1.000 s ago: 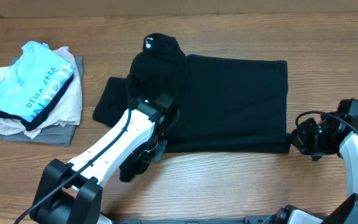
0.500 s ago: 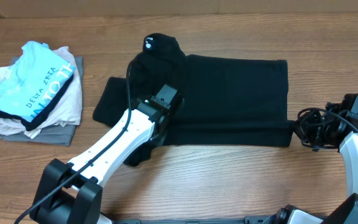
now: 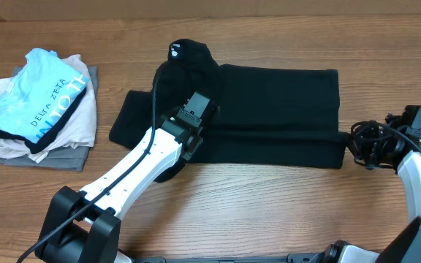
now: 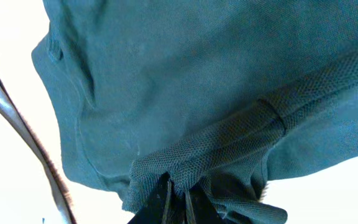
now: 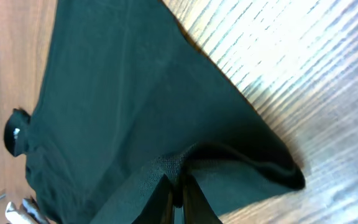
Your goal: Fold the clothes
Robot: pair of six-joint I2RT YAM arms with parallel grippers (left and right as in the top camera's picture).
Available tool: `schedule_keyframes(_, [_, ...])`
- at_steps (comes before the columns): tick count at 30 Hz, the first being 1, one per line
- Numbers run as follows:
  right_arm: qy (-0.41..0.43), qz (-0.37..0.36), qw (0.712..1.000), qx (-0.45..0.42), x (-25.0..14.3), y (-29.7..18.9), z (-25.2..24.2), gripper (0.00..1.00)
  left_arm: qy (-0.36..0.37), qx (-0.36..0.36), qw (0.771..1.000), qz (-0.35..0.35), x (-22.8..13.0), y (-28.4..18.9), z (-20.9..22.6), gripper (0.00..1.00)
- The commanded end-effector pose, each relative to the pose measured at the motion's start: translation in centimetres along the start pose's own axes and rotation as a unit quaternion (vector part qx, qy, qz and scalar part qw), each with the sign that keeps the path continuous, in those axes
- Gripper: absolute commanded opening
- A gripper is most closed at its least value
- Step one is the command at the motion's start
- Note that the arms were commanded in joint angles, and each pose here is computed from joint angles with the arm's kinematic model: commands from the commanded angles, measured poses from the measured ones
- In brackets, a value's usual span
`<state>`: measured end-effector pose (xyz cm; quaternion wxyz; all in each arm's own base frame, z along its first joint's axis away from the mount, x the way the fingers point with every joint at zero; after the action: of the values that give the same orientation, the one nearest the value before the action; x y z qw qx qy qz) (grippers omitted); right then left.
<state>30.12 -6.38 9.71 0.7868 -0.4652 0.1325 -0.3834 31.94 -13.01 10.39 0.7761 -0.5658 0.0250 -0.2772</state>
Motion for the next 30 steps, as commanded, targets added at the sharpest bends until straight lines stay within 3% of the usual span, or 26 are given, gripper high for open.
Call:
schedule_keyframes(1, [0.001,-0.001,1.0,0.002,0.9,0.7,0.4,0.04,0.016,0.014,1.0,-0.018,1.0,-0.7,0.8,0.09])
schedule_keyframes(9, [0.0,-0.014,1.0,0.01,1.9,1.5,0.6,0.04,0.017,0.015,1.0,-0.021,1.6,0.6,0.7,0.11])
schedule_keyframes(12, [-0.006,-0.022,1.0,0.016,2.3,1.5,0.9,0.09,0.02,0.015,1.0,-0.015,1.6,1.2,0.4,0.13])
schedule_keyframes(15, [-0.008,-0.025,0.999,0.017,2.4,1.5,0.9,0.46,0.024,0.016,1.0,-0.006,1.4,1.9,0.2,0.21])
schedule_keyframes(16, [-0.008,-0.026,0.999,0.017,2.4,1.5,0.9,0.49,0.024,0.017,1.0,-0.004,1.3,2.0,0.2,0.25])
schedule_keyframes(22, [-0.002,-0.015,1.0,0.011,2.0,1.5,0.7,0.52,-0.014,0.054,0.998,0.003,1.1,2.2,1.6,0.61])
schedule_keyframes(26, [0.01,0.009,1.0,0.002,0.8,1.5,0.2,0.53,-0.079,0.052,0.995,0.035,0.3,1.4,2.6,0.68])
schedule_keyframes(30, [0.018,0.032,0.999,-0.008,-0.3,1.5,-0.3,0.54,-0.105,-0.074,0.986,0.106,-1.8,0.5,-0.1,0.73])
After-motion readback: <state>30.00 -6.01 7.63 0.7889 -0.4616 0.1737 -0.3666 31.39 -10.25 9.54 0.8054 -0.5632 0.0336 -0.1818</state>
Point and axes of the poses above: each gripper's point midway between its finger pads, its own y axis out along the fingers, its own z axis along the line the jaws close on, x = y × z, the point moved 2 cm from there along -y, back along the fingers, and after that the axes turned 9 degrees about -y, right-handed, at the moved point
